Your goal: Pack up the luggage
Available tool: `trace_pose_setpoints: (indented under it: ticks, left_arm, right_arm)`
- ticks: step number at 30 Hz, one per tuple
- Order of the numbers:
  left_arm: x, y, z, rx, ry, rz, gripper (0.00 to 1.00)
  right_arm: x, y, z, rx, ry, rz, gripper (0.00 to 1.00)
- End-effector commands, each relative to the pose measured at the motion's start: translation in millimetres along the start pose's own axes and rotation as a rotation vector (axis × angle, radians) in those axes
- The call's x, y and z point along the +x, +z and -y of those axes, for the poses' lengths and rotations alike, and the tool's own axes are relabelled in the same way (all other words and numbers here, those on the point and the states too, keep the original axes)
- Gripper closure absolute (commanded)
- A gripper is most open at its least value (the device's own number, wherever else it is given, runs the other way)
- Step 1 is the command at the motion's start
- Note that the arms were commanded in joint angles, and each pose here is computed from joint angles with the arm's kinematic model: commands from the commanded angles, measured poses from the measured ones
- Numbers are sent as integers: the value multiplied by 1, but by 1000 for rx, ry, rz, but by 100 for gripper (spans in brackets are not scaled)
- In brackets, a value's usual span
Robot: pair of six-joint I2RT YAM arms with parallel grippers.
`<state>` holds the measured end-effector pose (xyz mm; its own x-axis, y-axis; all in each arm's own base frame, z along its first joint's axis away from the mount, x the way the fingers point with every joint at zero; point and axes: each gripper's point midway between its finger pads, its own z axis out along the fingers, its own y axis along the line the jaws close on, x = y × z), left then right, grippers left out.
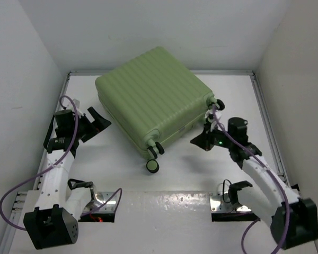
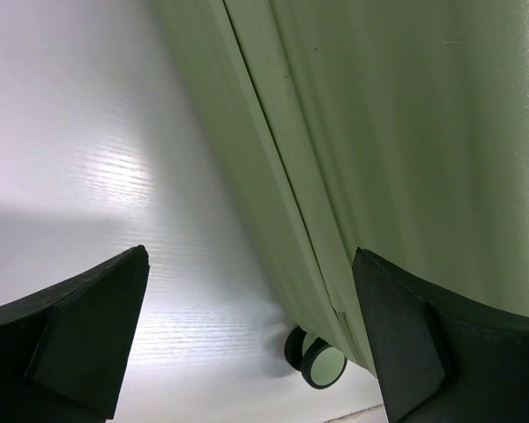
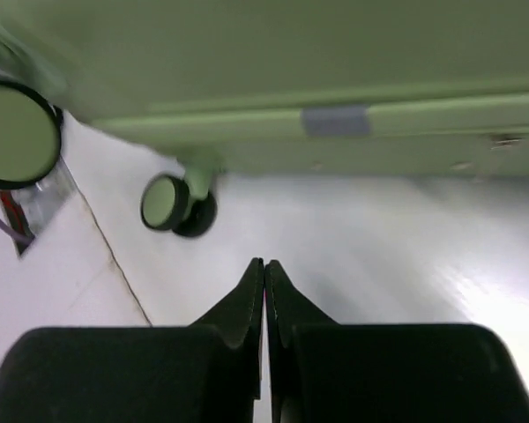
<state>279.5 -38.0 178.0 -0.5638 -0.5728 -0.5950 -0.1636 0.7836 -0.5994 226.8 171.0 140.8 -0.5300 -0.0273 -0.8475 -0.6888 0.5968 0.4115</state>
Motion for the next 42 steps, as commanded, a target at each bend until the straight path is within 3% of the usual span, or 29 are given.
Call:
trace_pose_setpoints:
  ticks: [1,2,4,7,10,15,20,30,42]
  left_arm:
    - [-24,-6,11,11,19,64,0]
    - [-27,-5,10,1,17,67,0]
    - [-31,-6,11,-3,20,80,0]
    - [-34,-8,13,2,24,87,0]
    - [-36,-6,8,-17,5,91,0]
    - [-39,-7,8,-7,-10,100,0]
    - [-36,1,1,-10,-47,90,0]
    - [-50,6,0,-24,-67,116,0]
    - [-62,7,-1,-59,-84,129,0]
  right_arm:
    - [-1,26,16,131,-86,-37,100]
    - [12,37,23,147,-69,-98,100]
    - [5,55,23,205,-117,-90,100]
    - [-18,87,13,221,-201,-27,100]
    - [-12,110,16,271,-239,-51,100]
    - [-53,141,15,337,-286,41,100]
    - [-103,163,7,339,-295,149,100]
    - [-103,194,2,331,-298,152,100]
    - [-159,236,12,352,-345,252,100]
